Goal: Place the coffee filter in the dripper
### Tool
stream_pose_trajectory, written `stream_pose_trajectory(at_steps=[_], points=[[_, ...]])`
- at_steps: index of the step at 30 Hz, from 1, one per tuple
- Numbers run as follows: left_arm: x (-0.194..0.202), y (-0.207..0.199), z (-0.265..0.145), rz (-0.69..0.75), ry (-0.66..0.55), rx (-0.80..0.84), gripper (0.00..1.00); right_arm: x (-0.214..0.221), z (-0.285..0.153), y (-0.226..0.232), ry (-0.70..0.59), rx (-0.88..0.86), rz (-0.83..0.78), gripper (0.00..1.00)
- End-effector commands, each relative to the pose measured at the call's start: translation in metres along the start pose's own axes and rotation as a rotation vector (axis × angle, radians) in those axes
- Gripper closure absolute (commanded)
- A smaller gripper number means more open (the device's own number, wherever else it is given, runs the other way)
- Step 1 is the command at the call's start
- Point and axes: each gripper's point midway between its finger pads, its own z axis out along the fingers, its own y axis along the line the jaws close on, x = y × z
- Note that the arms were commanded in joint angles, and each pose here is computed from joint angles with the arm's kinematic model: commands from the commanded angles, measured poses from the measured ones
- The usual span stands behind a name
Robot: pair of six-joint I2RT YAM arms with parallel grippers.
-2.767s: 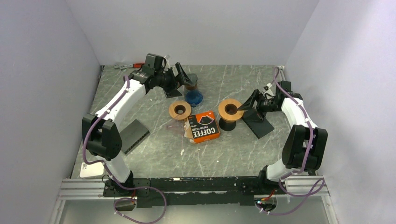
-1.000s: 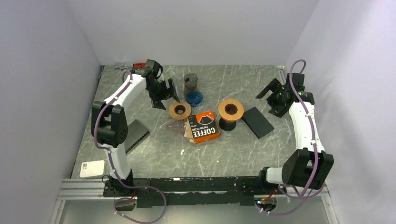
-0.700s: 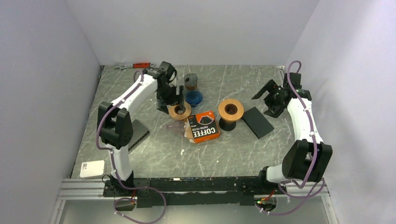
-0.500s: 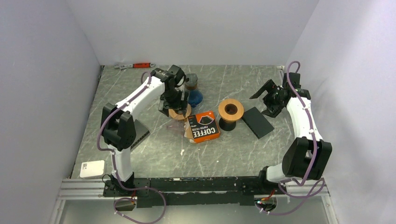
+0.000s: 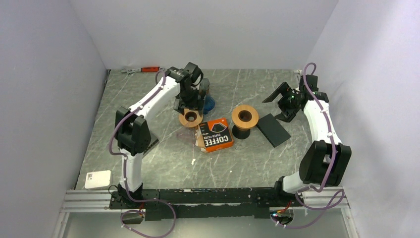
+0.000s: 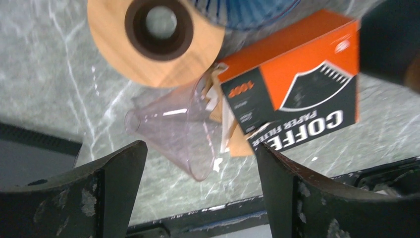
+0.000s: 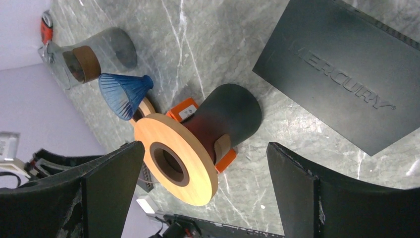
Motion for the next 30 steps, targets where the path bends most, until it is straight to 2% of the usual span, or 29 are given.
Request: stream_pose_trajectory(at_steps=[1, 6, 9, 15, 26, 30], points=[[-0.037, -0.020, -0.002, 0.007, -0.081, 0.100, 0.13, -0.013, -0.008, 0.021, -0.024, -0.074, -0.044, 0.00], [-0.067, -0.019, 0.002, -0.110, -0.094, 0.234, 0.17, -0.016, -0.007, 0.025, -0.022, -0.080, -0.057, 0.00], [-0.087, -0.011, 0.008, -0.238, -0.111, 0.343, 0.25, -0.017, -0.006, 0.026, -0.012, -0.083, -0.063, 0.00], [-0.106, -0.004, 0.027, -0.380, -0.098, 0.442, 0.32, -0.017, -0.005, 0.027, 0.009, -0.085, -0.070, 0.00], [-0.106, -0.007, 0.070, -0.453, -0.036, 0.478, 0.47, -0.015, -0.004, 0.031, 0.040, -0.097, -0.086, 0.00], [-0.100, -0.008, 0.079, -0.461, -0.017, 0.489, 0.57, -0.015, -0.003, 0.031, 0.043, -0.100, -0.080, 0.00]])
